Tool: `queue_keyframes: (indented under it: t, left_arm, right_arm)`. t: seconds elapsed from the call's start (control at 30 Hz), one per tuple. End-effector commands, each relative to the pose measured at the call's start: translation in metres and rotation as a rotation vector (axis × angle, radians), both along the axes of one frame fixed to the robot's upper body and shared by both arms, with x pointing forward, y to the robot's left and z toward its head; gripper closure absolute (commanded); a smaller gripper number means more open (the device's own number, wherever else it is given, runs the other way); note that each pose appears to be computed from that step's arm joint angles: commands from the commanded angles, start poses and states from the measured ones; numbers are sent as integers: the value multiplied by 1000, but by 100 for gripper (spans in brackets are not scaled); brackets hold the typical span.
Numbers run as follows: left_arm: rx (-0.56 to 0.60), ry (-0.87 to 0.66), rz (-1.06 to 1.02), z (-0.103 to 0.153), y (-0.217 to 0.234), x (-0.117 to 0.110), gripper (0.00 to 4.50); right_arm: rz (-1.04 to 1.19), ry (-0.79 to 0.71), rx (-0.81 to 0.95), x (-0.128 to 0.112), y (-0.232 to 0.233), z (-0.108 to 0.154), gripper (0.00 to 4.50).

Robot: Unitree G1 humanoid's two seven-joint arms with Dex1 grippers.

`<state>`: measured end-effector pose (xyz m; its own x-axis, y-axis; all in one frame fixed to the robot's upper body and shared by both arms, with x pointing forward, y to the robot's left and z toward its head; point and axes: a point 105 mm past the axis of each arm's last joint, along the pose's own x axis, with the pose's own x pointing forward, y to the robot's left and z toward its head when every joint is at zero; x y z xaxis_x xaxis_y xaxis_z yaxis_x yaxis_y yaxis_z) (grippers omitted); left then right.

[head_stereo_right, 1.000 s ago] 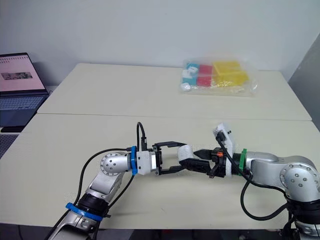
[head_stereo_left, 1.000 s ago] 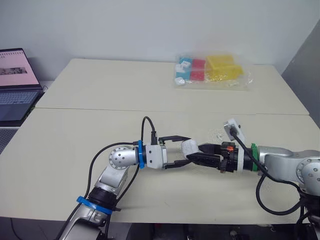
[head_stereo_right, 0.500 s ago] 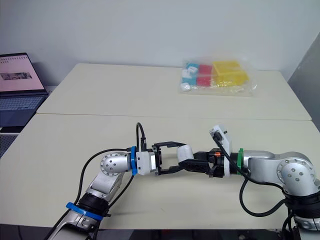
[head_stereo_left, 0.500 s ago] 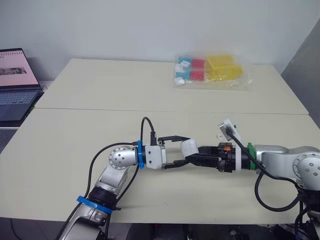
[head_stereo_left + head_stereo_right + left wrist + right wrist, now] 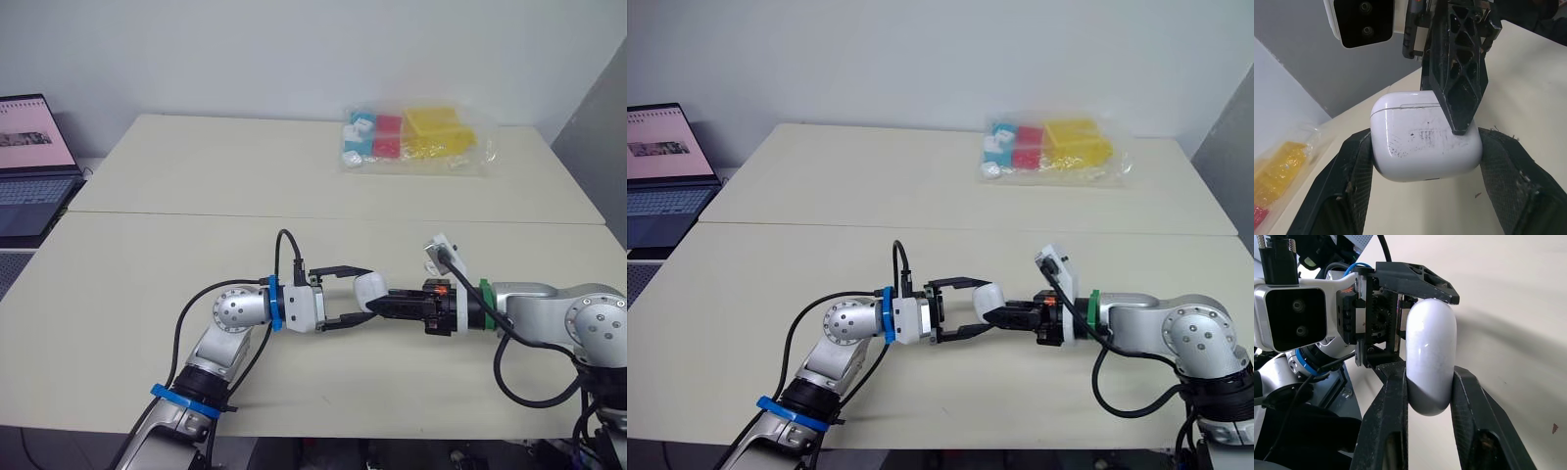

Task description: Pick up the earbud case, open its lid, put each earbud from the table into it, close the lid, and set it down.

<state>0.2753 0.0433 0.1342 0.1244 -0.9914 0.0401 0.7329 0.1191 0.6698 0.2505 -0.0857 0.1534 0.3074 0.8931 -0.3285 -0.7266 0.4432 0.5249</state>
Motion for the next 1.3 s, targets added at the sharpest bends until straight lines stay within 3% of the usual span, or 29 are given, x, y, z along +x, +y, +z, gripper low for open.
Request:
queue_keyframes:
  t: [0.03,0.1,0.17,0.23,0.43,0.57,0.7,0.87,1.3]
  left_arm:
    - [-17,9,4,6,-1,4,135]
    - [6,-15,20,6,0,8,70]
    - [99,35,71,-7,8,18,9]
    - [157,109,94,-16,16,24,8]
    - [154,426,98,-8,24,23,8]
    - [242,644,114,-1,19,15,8]
    - [325,609,70,-1,3,1,8]
    - [281,627,104,9,-17,7,8]
    - [330,568,79,9,-30,8,8]
  right_arm:
    - [44,-41,26,-3,6,11,374]
    - [56,-49,8,-3,5,11,374]
    - [58,-105,-26,3,4,17,374]
    - [74,-171,-76,9,3,23,374]
    - [167,-371,-312,19,-6,33,374]
    - [323,-617,-710,29,-30,24,374]
    - [400,-613,-747,27,-33,17,374]
    - [468,-648,-771,26,-29,14,374]
    - [496,-642,-746,20,-22,11,374]
